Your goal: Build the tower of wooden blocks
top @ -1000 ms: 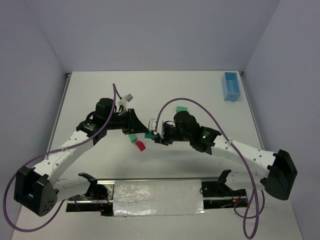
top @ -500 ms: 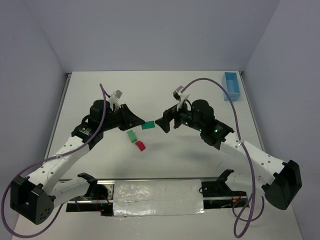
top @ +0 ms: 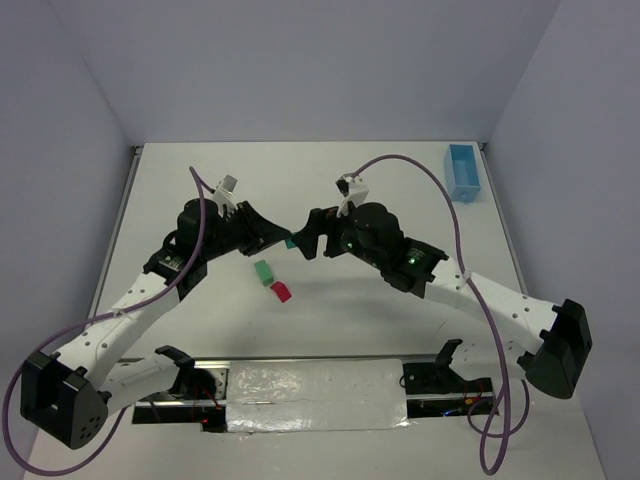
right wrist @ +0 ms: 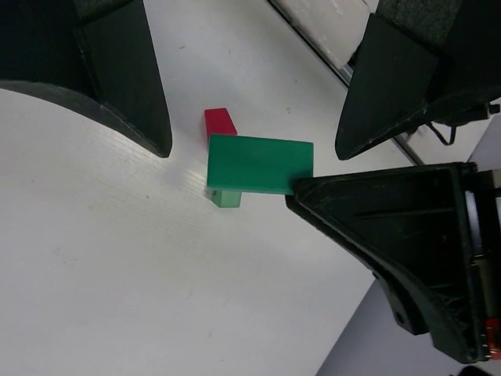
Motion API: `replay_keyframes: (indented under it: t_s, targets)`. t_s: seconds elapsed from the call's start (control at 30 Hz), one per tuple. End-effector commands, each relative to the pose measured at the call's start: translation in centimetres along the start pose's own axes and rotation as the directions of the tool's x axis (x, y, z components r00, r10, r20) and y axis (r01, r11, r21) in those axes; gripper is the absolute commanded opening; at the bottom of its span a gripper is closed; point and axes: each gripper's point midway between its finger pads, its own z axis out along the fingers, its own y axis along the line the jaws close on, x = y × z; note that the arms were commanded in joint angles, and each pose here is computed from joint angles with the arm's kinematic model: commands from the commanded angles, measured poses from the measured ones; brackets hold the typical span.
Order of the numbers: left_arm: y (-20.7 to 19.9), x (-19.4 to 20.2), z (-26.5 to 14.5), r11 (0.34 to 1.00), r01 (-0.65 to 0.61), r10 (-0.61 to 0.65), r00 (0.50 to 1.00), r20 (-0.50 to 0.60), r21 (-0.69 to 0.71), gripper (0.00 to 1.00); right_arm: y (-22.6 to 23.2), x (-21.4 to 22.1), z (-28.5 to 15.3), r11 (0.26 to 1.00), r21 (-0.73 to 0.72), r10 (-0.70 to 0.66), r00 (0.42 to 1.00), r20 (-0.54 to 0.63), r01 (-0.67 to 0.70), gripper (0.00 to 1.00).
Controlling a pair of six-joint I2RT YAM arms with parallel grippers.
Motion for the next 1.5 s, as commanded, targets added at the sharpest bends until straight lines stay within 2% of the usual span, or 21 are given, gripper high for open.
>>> replay_keyframes:
  t_s: [0.0,0.07,0.4,0.67,0.83,0.93,1.0,1.1,1.2,1.47]
  targets:
    - [-2.2,-1.3,-0.5,0.998,-0.014,0.011,0.999,0.045,0.058,0.0,0.5,-1.3,0.7,0.999,0.037,0.029,0.999,0.029,-0.03,0.91]
    - [-2.2,-1.2,-0.4,0.998,-0.011,0.009,0.999,0.038,0.059,0.0,0.1,-0.9,1.3,0.998,0.065,0.012,1.0,0.016,-0.013,0.9]
    - [-2.6,-1.3,-0.3,0.998,-0.017,0.015,0.999,0.031,0.068,0.0,1.3,-0.1,2.2,1.0,-0.001,-0.024,1.0,-0.02,0.023,0.82]
    - [-2.0,-1.2,-0.1,0.999,-0.008,0.007,1.0,0.02,0.042,0.0,3.1,0.5,2.5,0.997,-0.061,-0.038,0.998,-0.043,0.035,0.83]
    - [-1.8,-1.2,0.0,0.999,-0.012,0.011,1.0,0.019,0.031,0.0,2.0,0.1,2.5,0.999,0.006,-0.053,0.998,-0.022,0.053,0.71]
    - [-1.8,-1.3,0.0,1.0,-0.016,0.016,1.0,0.02,0.027,0.0,1.8,0.2,2.7,0.997,0.026,-0.067,0.997,-0.024,0.067,0.68]
    - [-1.7,-1.1,0.1,1.0,-0.02,0.019,1.0,0.015,0.024,0.0,1.7,0.2,2.8,0.997,0.035,-0.07,0.997,-0.025,0.07,0.69]
    - [-1.7,-1.2,0.1,1.0,-0.019,0.019,1.0,0.015,0.024,0.0,1.8,0.2,2.9,0.996,0.036,-0.075,0.997,-0.024,0.075,0.8]
    - [-1.5,-1.2,0.1,1.0,-0.027,0.027,1.0,0.013,0.015,0.0,1.7,-0.2,2.7,0.996,0.046,-0.071,0.997,-0.009,0.071,0.81]
    - [-1.6,-1.0,0.1,1.0,-0.019,0.019,1.0,0.009,0.023,0.0,1.8,0.1,2.8,0.996,0.038,-0.078,0.997,-0.018,0.079,0.71]
